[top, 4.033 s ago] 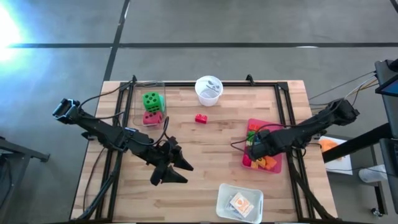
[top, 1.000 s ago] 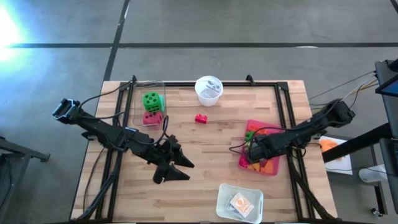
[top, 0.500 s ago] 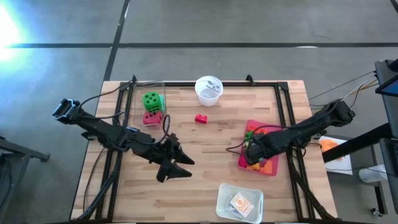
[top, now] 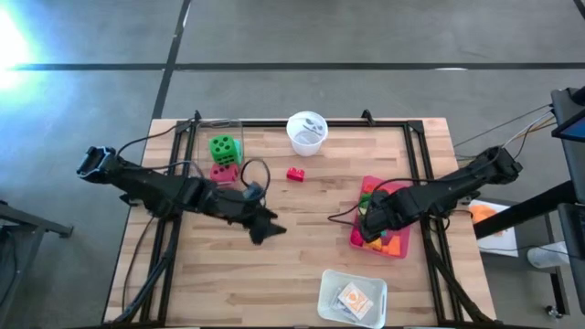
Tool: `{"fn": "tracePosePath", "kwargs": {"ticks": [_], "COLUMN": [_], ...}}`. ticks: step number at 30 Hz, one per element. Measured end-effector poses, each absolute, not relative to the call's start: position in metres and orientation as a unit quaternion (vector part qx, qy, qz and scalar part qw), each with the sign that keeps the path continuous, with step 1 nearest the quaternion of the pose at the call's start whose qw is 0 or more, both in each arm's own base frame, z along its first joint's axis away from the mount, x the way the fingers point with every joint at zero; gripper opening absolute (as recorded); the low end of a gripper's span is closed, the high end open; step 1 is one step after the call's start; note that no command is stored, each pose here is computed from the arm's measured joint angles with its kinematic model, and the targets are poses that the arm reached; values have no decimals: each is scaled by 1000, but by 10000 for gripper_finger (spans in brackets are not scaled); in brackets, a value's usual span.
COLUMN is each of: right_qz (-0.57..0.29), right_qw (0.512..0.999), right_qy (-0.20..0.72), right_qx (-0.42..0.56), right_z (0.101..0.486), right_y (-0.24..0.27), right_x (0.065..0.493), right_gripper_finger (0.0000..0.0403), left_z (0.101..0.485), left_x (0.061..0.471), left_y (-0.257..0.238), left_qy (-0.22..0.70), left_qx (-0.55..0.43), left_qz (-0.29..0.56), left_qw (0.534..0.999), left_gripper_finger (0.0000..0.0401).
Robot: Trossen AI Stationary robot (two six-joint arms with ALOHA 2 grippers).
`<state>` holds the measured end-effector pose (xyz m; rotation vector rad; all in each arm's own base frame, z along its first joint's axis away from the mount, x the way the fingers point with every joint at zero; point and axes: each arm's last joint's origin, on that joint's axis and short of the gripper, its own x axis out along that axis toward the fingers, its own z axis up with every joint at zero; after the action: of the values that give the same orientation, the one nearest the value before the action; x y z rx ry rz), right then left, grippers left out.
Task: Pick & Place Toys
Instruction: Put the red game piece into the pink bin
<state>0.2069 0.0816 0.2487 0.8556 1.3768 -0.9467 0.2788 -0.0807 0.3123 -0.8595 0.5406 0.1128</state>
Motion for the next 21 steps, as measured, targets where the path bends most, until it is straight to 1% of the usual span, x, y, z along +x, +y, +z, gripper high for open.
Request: {"fn": "tracePosePath", "kwargs": {"ticks": [6,11,16,21], "right_qz": [-392,-404,-406,-394], "right_qw": [636,662,694,707], "right_qy": [554,505,451,427], "right_qx": [368,379,389,404], "right_z": [274,297,320,336], "right_y": [88,95,100,101], "right_x": [214,214,214,216], "right_gripper_finger": [331,331,331,332], "left_z": [302,291,277,252], "left_x": [282,283,291,305], "left_y": [-36,9,30,47], "left_qy": [281,291,314,349], "left_qx": [-403,-401,-364,-349], "left_qz": [146,227,248,269], "left_qw": [859,838,841,827], "left_gripper_finger": [378,378,378,378]}}
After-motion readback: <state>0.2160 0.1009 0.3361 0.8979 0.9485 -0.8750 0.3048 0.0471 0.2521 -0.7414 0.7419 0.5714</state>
